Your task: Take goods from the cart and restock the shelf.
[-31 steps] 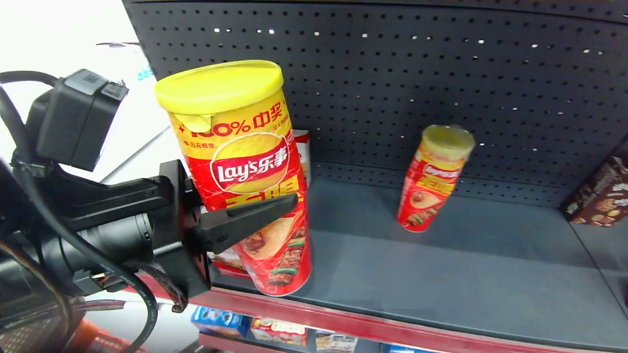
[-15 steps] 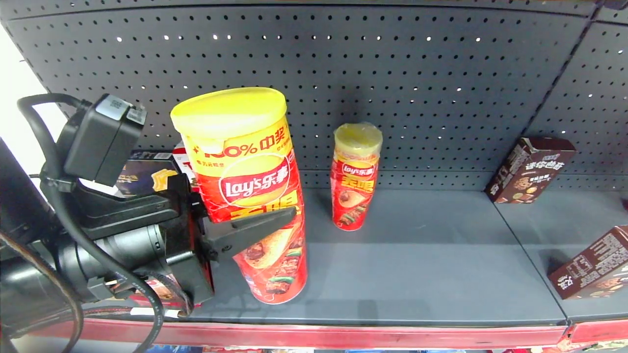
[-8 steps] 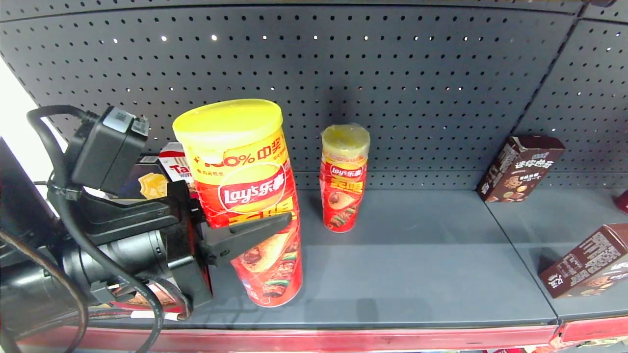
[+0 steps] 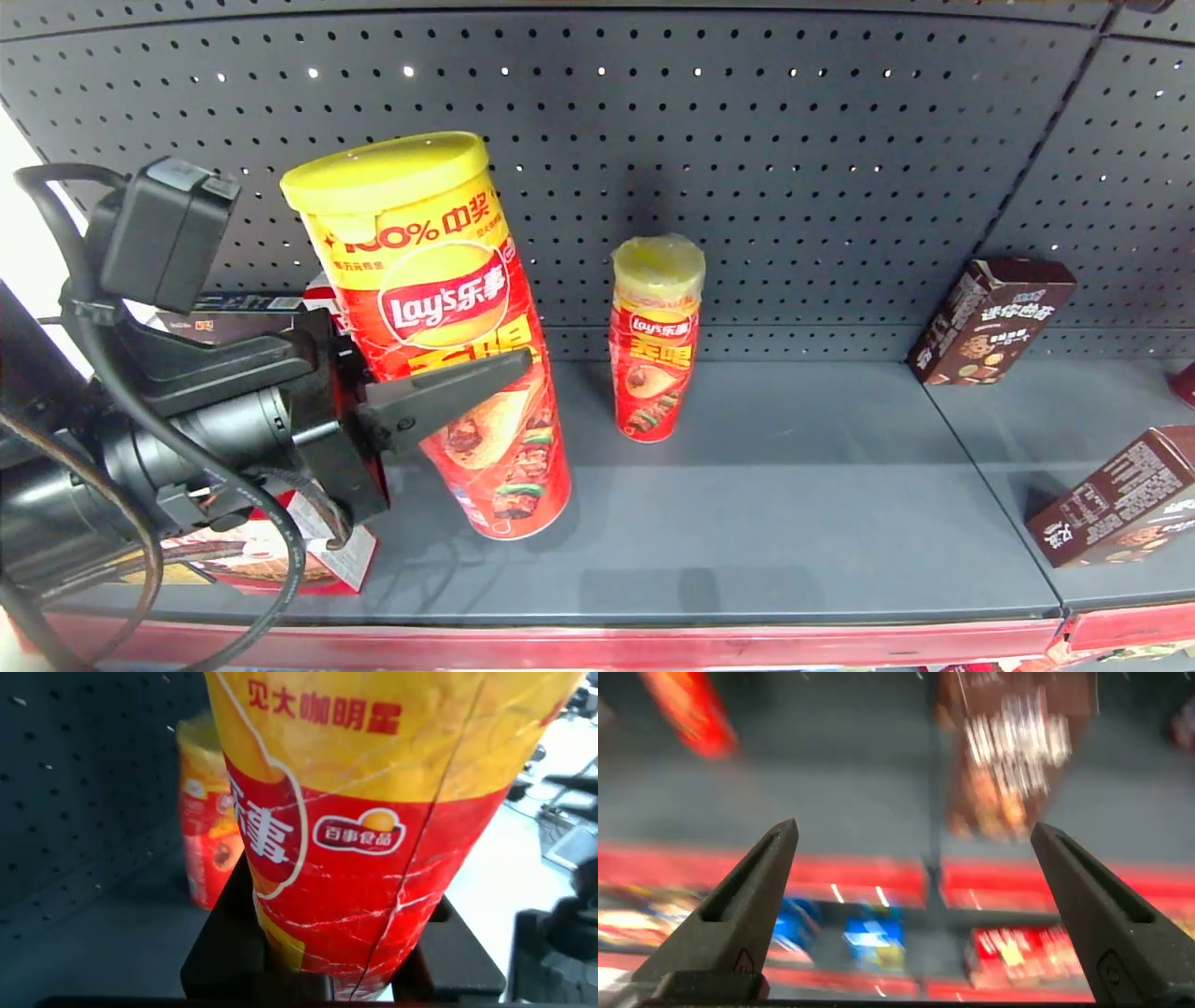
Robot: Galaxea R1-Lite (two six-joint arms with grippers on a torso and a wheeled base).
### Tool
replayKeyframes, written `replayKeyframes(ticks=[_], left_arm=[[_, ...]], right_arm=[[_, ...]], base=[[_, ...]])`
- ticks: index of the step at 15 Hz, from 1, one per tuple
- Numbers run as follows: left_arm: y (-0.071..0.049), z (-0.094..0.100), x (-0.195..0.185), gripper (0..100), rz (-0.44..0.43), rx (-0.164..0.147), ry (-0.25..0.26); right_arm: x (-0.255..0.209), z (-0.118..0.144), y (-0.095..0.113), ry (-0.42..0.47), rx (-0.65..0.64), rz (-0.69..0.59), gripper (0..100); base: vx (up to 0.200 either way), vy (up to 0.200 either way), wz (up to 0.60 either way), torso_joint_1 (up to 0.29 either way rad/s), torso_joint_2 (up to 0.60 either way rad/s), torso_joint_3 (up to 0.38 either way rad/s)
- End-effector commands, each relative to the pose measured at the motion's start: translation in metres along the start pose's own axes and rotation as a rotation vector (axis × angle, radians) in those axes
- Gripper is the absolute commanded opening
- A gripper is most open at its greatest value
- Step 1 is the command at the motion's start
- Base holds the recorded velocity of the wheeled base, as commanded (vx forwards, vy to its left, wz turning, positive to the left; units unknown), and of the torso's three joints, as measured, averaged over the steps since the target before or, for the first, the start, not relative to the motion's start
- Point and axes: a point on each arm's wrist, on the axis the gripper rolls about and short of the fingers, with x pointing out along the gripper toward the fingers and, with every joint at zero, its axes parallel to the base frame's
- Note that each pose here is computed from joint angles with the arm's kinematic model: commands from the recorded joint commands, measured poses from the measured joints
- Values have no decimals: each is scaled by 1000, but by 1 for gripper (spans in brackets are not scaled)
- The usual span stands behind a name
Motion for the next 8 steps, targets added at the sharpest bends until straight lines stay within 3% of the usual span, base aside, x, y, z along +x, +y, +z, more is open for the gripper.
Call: replayKeyframes(ticks=[1,4,8], left_arm=[[5,1,2,0,17,3,-2],[5,-7,-12,0,46,-9,21],[7,-2,-10,0,46,1,6]], right_arm=[[36,80,1,84,68,185,100],[66,96,4,154,-52,248,100],[106,112,15,201,-59,395,100]], base=[[0,0,0,0,0,0],[0,0,0,0,0,0],[0,0,0,0,0,0]])
